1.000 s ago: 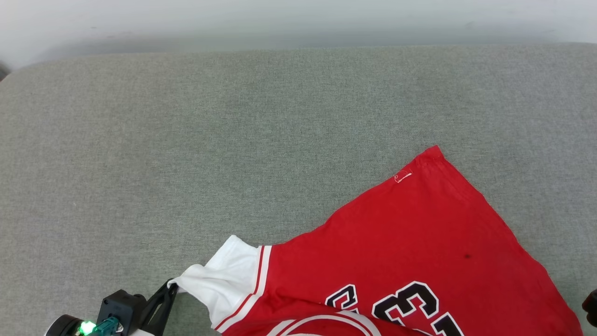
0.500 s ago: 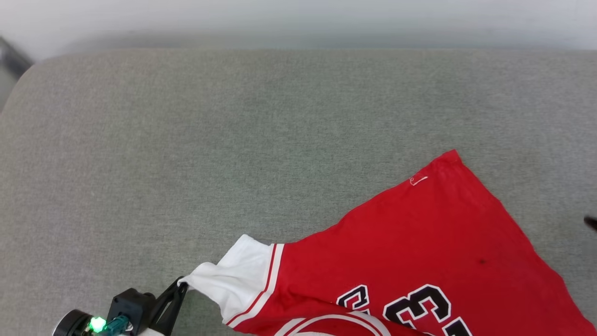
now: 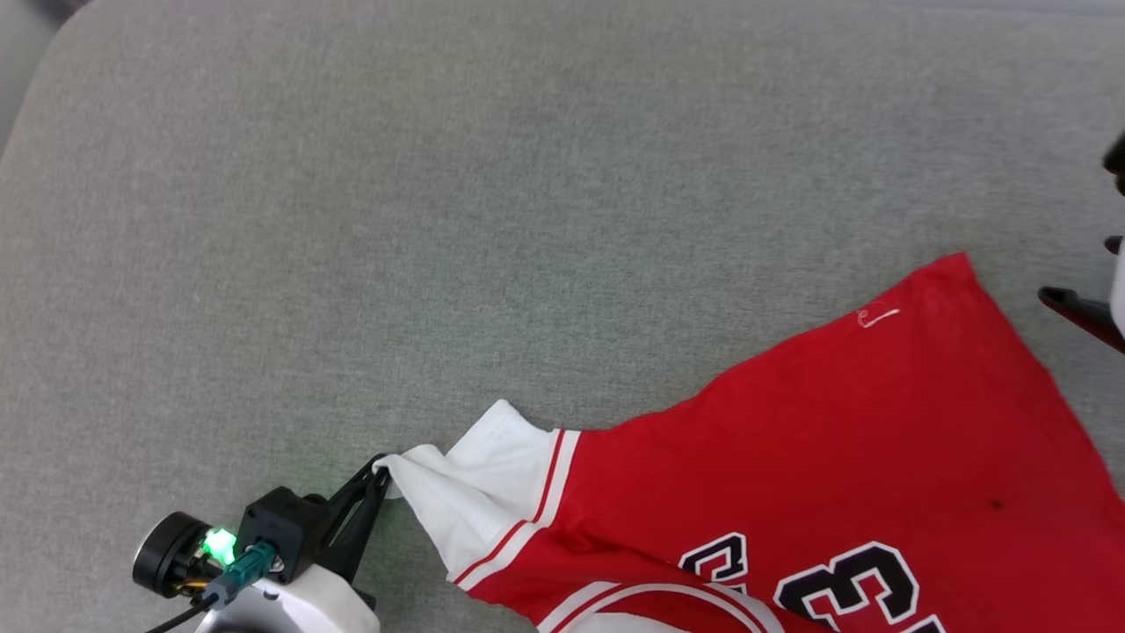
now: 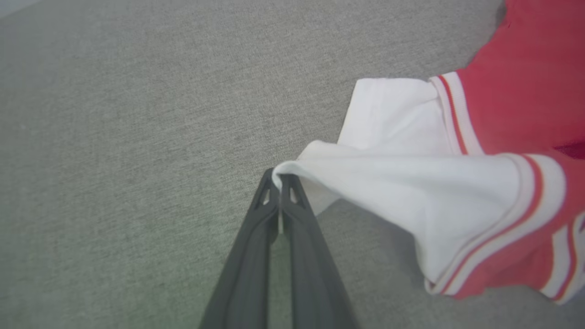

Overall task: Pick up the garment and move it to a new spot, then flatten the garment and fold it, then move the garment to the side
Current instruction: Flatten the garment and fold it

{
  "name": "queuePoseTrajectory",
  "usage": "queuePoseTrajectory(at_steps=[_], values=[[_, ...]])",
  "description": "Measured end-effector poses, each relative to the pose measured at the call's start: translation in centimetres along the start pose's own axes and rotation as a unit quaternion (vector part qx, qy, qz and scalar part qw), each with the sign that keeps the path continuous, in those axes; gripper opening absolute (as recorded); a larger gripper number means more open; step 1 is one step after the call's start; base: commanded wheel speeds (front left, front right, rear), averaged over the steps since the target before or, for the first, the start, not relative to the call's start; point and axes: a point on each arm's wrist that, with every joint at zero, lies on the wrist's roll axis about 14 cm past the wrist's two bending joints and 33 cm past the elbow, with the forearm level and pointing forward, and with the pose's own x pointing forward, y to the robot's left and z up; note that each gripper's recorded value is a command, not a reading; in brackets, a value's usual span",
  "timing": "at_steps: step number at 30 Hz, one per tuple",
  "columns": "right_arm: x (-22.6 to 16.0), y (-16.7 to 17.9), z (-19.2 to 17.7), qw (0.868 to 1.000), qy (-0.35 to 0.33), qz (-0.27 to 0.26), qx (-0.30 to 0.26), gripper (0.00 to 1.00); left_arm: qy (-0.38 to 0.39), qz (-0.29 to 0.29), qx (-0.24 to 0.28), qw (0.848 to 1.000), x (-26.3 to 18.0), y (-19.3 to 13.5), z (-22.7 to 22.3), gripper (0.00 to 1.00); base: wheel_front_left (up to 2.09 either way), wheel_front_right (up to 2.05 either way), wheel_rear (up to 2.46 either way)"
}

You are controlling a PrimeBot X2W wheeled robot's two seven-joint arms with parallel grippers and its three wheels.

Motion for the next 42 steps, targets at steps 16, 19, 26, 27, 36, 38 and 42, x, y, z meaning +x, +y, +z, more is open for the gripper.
queuePoseTrajectory(at_steps=[16, 19, 26, 27, 36, 38, 42], values=[[10.8, 4.3, -1.1, 0.992, 0.093, 0.080, -0.031, 1.00, 0.024, 0.012, -0.008, 1.000, 1.7, 0.9, -1.5, 0.00, 0.00, 0.00, 0.00], [10.9, 4.6, -1.1, 0.992, 0.084, 0.084, -0.035, 0.57, 0.022, 0.013, -0.007, 1.000, 1.7, 0.9, -1.4, 0.00, 0.00, 0.00, 0.00], [9.0, 5.3, 0.8, 0.996, 0.013, 0.081, -0.039, 0.00, 0.010, 0.010, -0.002, 1.000, 1.0, 0.6, -0.7, 0.00, 0.00, 0.00, 0.00], [8.4, 5.3, 1.3, 0.996, -0.003, 0.077, -0.043, 0.00, 0.003, 0.010, -0.002, 1.000, 0.9, 0.7, -0.4, 0.00, 0.00, 0.00, 0.00], [0.2, 3.8, 5.5, 0.985, -0.158, 0.022, -0.060, 0.00, -0.063, 0.013, 0.030, 0.997, -0.7, 0.9, 3.3, 0.00, 0.00, 0.00, 0.00], [-1.9, 3.3, 6.0, 0.980, -0.188, 0.007, -0.059, 0.00, -0.090, 0.012, 0.049, 0.995, -0.9, 0.9, 5.0, 0.00, 0.00, 0.00, 0.00], [-6.2, 1.8, 7.0, 0.967, -0.249, -0.029, -0.050, 0.00, -0.160, 0.005, 0.079, 0.984, -0.7, 0.6, 10.3, 0.00, 0.00, 0.00, 0.00]])
